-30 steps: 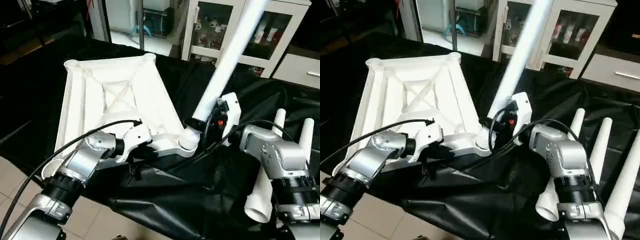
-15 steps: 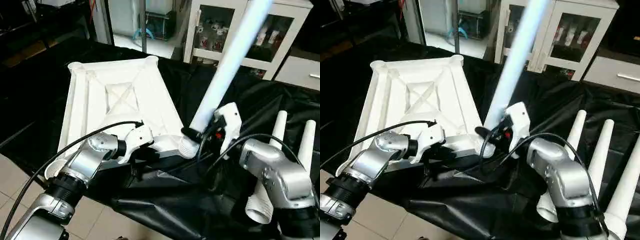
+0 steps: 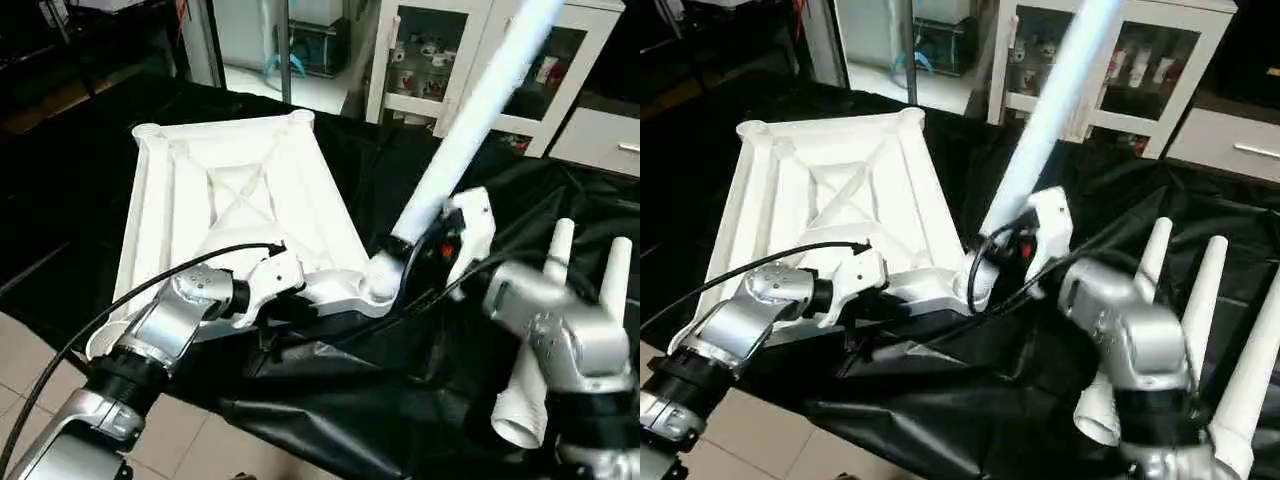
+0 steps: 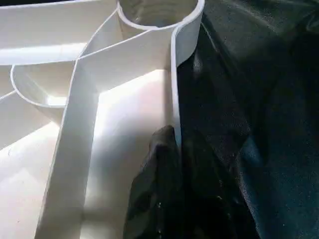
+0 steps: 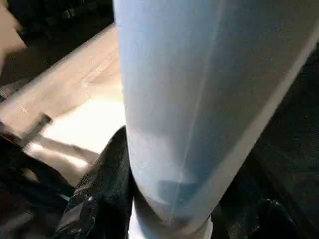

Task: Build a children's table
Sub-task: Pick table leg

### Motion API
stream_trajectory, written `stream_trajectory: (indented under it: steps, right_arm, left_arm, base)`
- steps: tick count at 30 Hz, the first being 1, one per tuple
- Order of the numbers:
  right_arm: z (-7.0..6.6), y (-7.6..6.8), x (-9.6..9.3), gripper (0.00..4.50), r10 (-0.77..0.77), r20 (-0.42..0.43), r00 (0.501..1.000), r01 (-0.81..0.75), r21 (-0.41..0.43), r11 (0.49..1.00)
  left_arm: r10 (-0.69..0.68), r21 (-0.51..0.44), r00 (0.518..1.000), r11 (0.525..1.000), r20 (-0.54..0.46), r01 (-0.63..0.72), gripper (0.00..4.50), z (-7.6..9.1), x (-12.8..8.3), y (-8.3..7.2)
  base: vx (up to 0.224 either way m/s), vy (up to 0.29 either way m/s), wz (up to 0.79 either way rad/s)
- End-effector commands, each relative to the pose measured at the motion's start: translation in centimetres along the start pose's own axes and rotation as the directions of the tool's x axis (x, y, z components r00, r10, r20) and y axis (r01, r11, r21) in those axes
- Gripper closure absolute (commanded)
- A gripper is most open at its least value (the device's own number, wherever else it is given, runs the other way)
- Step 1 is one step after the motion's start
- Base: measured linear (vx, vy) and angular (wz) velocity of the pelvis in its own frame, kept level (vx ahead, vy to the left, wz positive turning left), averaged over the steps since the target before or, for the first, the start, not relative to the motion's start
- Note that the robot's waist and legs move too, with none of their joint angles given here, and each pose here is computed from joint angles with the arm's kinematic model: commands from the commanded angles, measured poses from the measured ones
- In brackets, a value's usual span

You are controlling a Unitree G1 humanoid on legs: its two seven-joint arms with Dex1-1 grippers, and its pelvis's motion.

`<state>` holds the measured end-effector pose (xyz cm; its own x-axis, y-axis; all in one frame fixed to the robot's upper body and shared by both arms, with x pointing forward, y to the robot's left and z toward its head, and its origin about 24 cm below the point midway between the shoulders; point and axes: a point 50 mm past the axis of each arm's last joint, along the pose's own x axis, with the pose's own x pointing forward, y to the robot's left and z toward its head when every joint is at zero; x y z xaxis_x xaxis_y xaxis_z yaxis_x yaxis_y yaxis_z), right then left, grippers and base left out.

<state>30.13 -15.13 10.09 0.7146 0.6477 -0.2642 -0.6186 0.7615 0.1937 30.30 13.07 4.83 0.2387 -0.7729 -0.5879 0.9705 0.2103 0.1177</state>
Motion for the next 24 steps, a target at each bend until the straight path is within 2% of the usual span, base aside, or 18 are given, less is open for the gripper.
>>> stream_trajectory:
  steps: [1, 3, 7, 13, 16, 20, 24]
  right_arm:
    - [-0.6, 0.0, 0.3, 2.66, 0.015, -0.056, 0.998, -0.017, -0.039, 0.999]
    - [-1.3, 0.1, 0.2, 2.66, 0.053, -0.128, 0.99, -0.062, -0.061, 0.996]
    - [-1.3, 0.1, 0.2, 2.66, 0.072, -0.139, 0.988, -0.078, -0.043, 0.996]
    - [-0.7, -0.1, 0.9, 2.66, 0.077, -0.125, 0.989, -0.082, -0.034, 0.996]
    - [-0.7, 0.2, 0.9, 2.66, 0.118, -0.156, 0.981, -0.126, -0.043, 0.991]
    - [-1.3, 0.1, 0.4, 2.66, 0.141, -0.216, 0.966, -0.154, -0.043, 0.987]
    - [-1.4, 0.1, 0.2, 2.66, 0.147, -0.231, 0.962, -0.161, -0.041, 0.986]
  left_arm:
    - [-0.078, -0.003, 0.996, 0.997, -0.051, 0.078, 4.5, -1.1, 0.5, -1.3]
    - [-0.096, 0.012, 0.994, 0.995, -0.047, 0.097, 4.5, -1.0, 0.5, -1.7]
    - [-0.098, 0.019, 0.994, 0.995, -0.052, 0.099, 4.5, -1.1, 0.4, -1.8]
    - [-0.113, 0.033, 0.992, 0.993, -0.057, 0.115, 4.5, -1.0, 0.4, -2.1]
    - [-0.114, 0.044, 0.992, 0.992, -0.059, 0.117, 4.5, -0.9, 0.3, -2.1]
    - [-0.124, 0.054, 0.99, 0.99, -0.066, 0.128, 4.5, -0.9, 0.4, -2.3]
    - [-0.117, 0.057, 0.991, 0.991, -0.064, 0.12, 4.5, -0.8, 0.5, -2.2]
  base:
    - [0.0, 0.0, 0.0]
    - [0.0, 0.0, 0.0]
    - [0.0, 0.0, 0.0]
    - [0.0, 0.0, 0.0]
    - [0.0, 0.0, 0.0]
    - [0.0, 0.0, 0.0]
    - [0.0, 0.0, 0.0]
